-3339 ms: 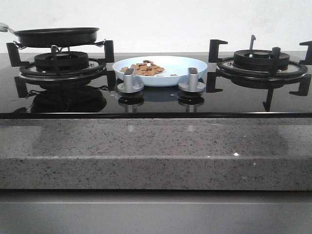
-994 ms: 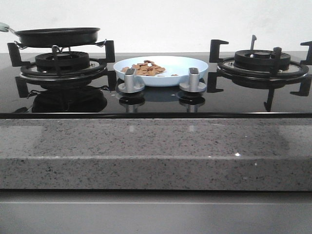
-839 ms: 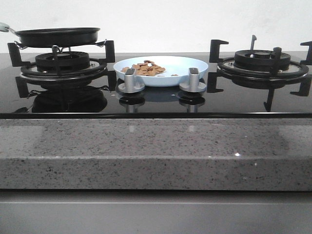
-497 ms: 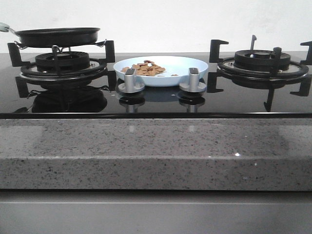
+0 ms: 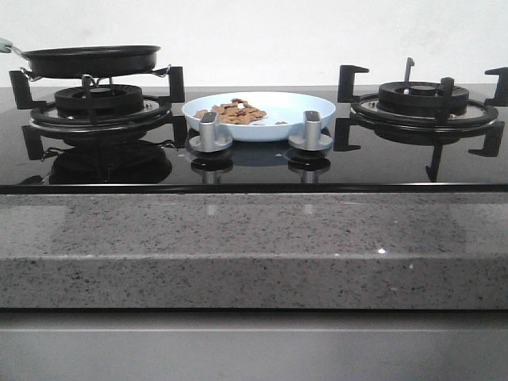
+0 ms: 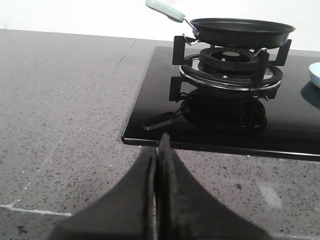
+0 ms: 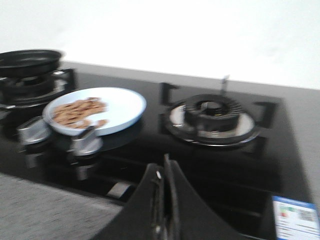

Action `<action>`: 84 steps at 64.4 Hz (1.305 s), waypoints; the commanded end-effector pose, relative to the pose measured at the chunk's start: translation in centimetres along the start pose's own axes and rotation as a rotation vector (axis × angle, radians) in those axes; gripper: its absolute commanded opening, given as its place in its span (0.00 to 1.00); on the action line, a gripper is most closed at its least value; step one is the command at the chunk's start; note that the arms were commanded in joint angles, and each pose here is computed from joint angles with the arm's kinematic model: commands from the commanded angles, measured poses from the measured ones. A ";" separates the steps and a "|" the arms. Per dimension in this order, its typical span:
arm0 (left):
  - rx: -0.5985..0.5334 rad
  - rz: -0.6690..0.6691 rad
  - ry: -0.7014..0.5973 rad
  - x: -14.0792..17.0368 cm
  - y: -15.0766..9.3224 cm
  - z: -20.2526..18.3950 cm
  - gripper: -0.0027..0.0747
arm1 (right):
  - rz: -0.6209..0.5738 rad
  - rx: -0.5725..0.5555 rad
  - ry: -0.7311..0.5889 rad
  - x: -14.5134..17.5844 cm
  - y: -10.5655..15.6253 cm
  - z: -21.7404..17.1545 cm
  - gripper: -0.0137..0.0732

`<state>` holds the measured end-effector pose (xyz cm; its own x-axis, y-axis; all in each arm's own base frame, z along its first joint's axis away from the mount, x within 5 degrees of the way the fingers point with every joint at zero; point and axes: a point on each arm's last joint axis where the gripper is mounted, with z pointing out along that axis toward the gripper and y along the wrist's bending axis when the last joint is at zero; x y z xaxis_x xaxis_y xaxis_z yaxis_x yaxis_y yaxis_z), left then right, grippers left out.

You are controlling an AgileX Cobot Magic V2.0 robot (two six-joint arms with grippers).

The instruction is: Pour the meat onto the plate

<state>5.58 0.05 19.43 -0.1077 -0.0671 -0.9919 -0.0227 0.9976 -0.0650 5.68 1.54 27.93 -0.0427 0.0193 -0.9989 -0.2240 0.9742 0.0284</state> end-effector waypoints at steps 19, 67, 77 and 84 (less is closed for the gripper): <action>0.000 -0.020 -0.101 -0.7 0.0 -0.1 0.01 | 0.067 0.201 -0.088 7.0 -1.5 -0.4 0.08; 0.000 -0.020 -0.101 -0.7 0.0 -0.1 0.01 | 0.069 0.202 -0.035 8.1 -1.5 -0.2 0.08; 0.000 -0.020 -0.101 -0.7 0.0 -0.1 0.01 | 0.069 0.202 -0.035 8.1 -1.5 -0.2 0.08; 0.000 -0.020 -0.101 -0.7 0.0 -0.1 0.01 | 0.069 0.202 -0.035 8.1 -1.5 -0.2 0.08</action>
<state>5.59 0.06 19.45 -0.1053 -0.0671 -0.9922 -0.0235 0.9976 -0.0650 5.61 0.31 18.77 -0.1188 0.1018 -0.9877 -0.0280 0.9940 0.1058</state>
